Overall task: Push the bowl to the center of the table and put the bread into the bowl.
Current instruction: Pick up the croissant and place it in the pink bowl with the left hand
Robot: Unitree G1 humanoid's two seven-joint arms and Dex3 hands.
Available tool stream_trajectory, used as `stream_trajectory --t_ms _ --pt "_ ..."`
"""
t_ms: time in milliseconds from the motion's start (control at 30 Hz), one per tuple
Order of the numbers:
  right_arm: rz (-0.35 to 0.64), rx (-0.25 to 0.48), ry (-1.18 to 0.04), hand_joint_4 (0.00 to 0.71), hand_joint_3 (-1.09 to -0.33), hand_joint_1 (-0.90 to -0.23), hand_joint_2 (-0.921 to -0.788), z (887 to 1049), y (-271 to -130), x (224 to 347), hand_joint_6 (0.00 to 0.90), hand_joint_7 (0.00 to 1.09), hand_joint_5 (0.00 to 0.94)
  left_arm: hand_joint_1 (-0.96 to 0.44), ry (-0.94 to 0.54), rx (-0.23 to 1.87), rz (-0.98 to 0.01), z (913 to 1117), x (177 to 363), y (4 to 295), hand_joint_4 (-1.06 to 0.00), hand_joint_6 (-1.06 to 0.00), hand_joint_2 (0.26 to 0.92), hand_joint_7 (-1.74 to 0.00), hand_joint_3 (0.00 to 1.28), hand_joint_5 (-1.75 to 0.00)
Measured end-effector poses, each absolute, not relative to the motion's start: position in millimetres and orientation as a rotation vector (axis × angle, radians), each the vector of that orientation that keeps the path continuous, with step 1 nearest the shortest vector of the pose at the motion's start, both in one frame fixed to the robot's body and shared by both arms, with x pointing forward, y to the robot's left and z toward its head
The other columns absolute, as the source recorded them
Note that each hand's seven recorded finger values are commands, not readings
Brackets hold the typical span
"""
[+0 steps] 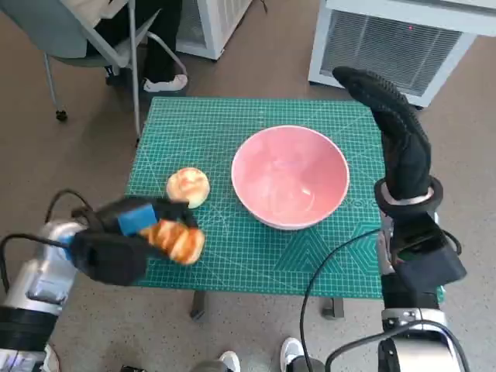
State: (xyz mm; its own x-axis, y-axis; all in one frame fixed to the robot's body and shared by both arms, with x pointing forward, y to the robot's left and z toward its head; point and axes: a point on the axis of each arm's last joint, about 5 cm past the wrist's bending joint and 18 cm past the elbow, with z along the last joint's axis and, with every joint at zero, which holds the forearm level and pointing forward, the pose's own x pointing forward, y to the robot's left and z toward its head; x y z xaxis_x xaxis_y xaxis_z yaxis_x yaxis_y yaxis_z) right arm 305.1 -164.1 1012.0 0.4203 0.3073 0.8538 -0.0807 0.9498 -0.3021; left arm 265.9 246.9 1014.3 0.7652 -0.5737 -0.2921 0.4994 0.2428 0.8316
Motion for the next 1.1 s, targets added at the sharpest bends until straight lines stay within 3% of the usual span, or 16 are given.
stream_trajectory --t_ms 267,500,800,1100 --pt "0.241 -0.222 -1.107 0.244 -0.789 -0.610 -0.921 1011.3 -164.7 305.5 0.024 0.52 0.001 0.00 -0.389 1.048 -0.583 1070.8 278.5 226.5 -0.66 -0.59 0.918 -1.18 0.10 -1.23" --pt "0.241 -0.220 -1.105 0.244 -0.789 -0.607 -0.921 1011.2 -164.6 305.7 0.024 0.52 0.001 0.00 -0.605 1.015 -0.530 1095.2 296.2 193.6 -0.69 -0.60 0.916 -1.17 0.09 -1.20" --pt "0.240 -0.221 -1.115 0.244 -0.784 -0.598 -0.921 1013.1 -164.3 304.8 0.021 0.52 0.001 0.00 -0.660 1.035 -0.591 1101.4 322.0 148.5 -0.70 -0.59 0.918 -1.18 0.08 -1.18" --pt "0.238 -0.228 -1.126 0.245 -0.784 -0.597 -0.921 1014.5 -165.0 302.0 0.019 0.53 0.001 0.00 -0.583 1.125 -0.683 1088.1 343.6 111.8 -0.66 -0.54 0.920 -1.23 0.12 -1.23"
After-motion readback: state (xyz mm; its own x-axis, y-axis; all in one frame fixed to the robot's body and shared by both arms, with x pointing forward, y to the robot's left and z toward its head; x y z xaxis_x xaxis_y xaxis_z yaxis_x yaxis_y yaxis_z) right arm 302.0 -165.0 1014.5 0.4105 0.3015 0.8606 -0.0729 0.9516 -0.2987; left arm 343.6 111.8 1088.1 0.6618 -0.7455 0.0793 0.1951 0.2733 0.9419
